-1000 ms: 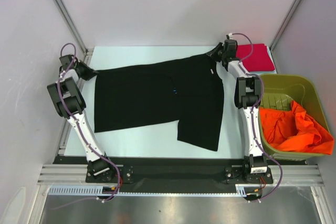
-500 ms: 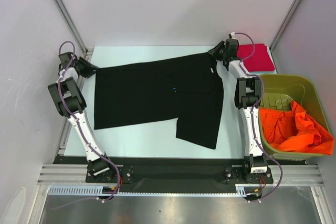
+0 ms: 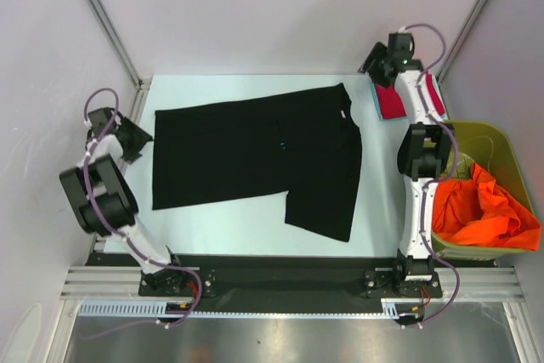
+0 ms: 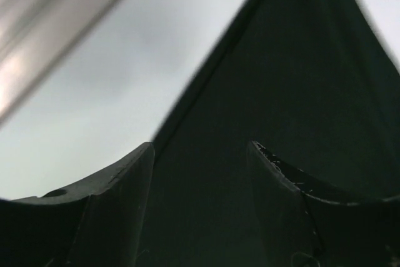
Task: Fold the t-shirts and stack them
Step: Fold the tshirt
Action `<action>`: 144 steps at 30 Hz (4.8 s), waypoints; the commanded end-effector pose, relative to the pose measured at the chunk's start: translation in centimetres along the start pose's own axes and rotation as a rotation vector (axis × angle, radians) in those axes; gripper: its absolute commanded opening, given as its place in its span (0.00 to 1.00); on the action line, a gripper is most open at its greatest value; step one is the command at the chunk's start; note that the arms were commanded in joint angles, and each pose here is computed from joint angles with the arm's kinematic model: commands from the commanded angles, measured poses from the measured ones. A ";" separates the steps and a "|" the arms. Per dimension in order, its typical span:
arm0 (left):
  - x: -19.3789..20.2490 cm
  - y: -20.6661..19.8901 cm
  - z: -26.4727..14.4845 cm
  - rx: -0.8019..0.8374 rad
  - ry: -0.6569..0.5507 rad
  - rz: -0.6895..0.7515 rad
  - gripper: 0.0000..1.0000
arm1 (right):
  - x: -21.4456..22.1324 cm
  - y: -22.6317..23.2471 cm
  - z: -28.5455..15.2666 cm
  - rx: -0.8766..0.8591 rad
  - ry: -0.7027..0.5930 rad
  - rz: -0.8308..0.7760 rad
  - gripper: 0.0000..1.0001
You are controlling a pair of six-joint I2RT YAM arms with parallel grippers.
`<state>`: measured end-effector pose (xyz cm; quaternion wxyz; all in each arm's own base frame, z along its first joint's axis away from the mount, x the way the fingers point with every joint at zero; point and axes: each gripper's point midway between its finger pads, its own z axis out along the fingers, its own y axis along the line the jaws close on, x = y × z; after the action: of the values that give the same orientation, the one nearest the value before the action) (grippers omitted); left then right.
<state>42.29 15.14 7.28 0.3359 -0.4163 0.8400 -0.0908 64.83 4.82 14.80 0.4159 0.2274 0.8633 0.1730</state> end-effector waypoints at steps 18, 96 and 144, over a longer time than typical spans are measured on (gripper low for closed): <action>14.7 9.3 -12.1 -0.293 0.115 -0.083 0.53 | 23.3 4.1 -25.2 -0.019 0.446 -0.291 0.73; 16.9 11.5 -8.1 -0.313 0.304 -0.207 0.01 | 35.8 -12.6 -24.4 0.434 0.589 -0.169 0.39; 3.8 3.1 -6.2 -0.102 0.101 -0.231 0.00 | 13.4 2.2 -14.9 0.020 0.300 -0.172 0.00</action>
<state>31.78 13.09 7.55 0.2302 -0.5234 0.8165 -0.0794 43.25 12.83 13.27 0.2573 0.1345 0.9449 0.1512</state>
